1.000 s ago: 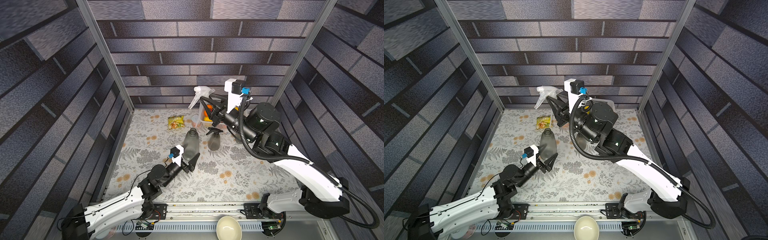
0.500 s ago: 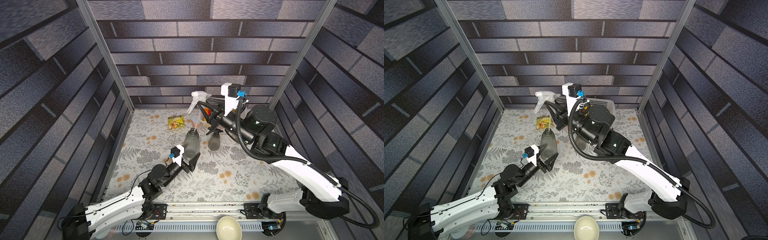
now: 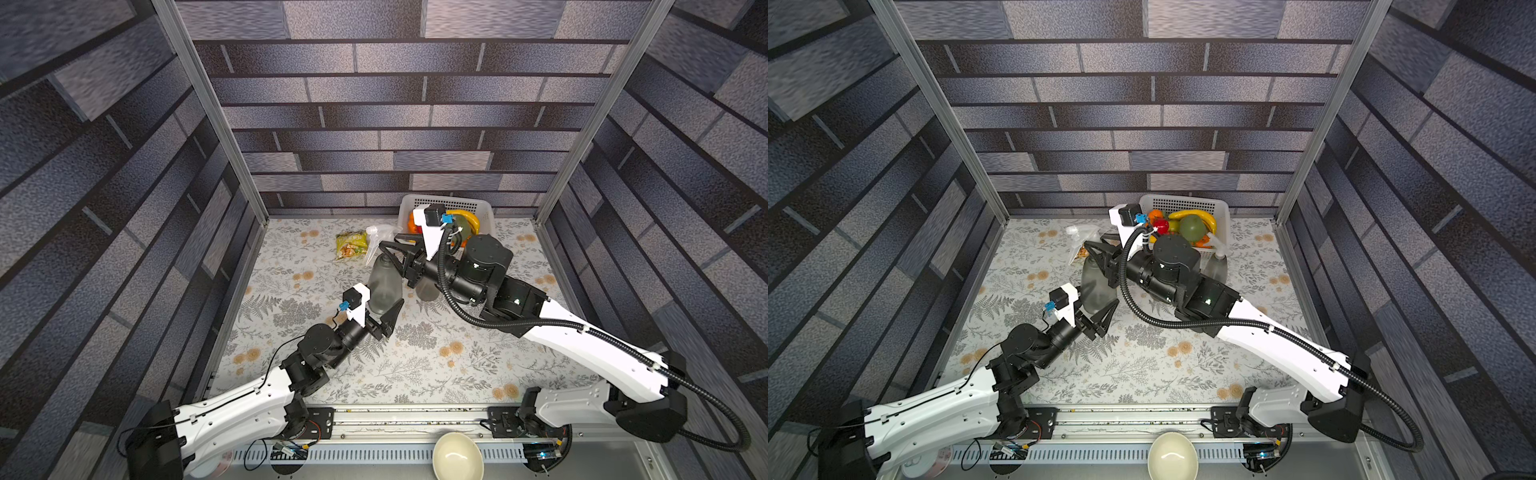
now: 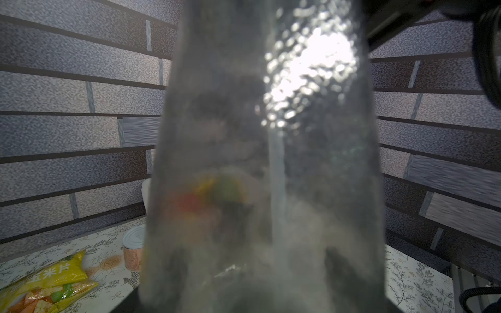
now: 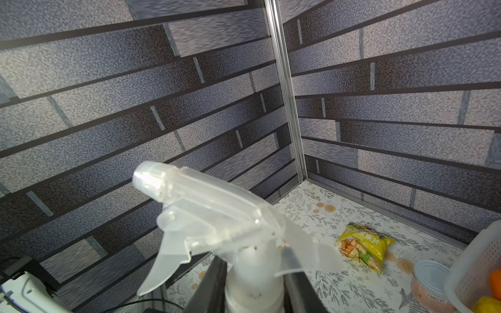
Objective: Attach spray nozzles to spray bottles
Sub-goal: Insert the spray nozzle into the spray bottle.
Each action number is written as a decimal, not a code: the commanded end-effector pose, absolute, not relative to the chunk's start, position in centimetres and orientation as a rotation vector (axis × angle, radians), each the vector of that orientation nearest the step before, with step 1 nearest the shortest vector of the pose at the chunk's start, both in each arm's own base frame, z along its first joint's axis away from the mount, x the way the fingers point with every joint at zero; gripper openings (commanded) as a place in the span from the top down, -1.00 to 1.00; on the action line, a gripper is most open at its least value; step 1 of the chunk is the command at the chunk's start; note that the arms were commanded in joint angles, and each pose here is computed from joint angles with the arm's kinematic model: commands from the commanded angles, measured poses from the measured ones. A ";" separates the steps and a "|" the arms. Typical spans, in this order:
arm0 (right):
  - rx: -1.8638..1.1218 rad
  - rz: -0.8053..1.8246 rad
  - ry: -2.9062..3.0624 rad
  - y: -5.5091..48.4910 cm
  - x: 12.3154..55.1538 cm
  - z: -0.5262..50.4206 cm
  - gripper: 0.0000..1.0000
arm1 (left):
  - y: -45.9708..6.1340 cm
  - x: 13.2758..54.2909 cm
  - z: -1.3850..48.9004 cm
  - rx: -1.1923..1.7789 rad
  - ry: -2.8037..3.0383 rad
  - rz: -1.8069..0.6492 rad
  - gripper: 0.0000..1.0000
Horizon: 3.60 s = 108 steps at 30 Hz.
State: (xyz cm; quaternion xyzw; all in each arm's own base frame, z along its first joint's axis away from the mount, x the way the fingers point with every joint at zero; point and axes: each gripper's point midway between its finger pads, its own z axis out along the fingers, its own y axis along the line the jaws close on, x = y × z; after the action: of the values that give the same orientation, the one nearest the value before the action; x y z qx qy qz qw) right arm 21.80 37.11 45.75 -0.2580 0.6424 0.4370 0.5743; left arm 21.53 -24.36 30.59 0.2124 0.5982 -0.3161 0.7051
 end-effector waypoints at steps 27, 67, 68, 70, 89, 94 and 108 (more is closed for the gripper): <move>-0.665 0.958 1.578 36.5 21.1 41.8 0.37 | -23.6 21.0 37.3 0.418 1.159 -0.791 -0.59; -0.182 0.160 1.676 37.0 27.1 38.3 0.27 | -25.7 25.4 41.3 0.359 1.054 -0.571 -0.51; -0.181 0.172 1.666 36.9 26.9 38.9 0.25 | -25.8 25.2 40.9 0.377 1.060 -0.573 -0.52; -0.180 0.198 1.648 36.6 26.6 39.9 0.23 | -26.0 25.0 40.0 0.405 1.069 -0.577 -0.52; -0.357 0.370 1.612 37.1 22.6 43.8 -0.10 | -23.7 26.0 38.6 0.373 1.089 -0.598 -0.52; -0.412 0.431 1.633 36.8 21.3 43.8 -0.17 | -23.4 26.5 38.3 0.358 1.099 -0.603 -0.52; -0.824 0.714 1.677 34.4 17.2 43.4 -0.17 | -23.9 26.1 36.5 0.420 1.160 -0.645 -0.51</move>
State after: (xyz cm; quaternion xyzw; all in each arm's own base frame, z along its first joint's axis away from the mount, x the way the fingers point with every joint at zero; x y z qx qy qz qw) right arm 18.52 35.37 43.60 -0.2913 0.7107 0.2606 0.5850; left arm 26.98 -24.07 35.93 0.1899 0.5430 -0.2748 0.7704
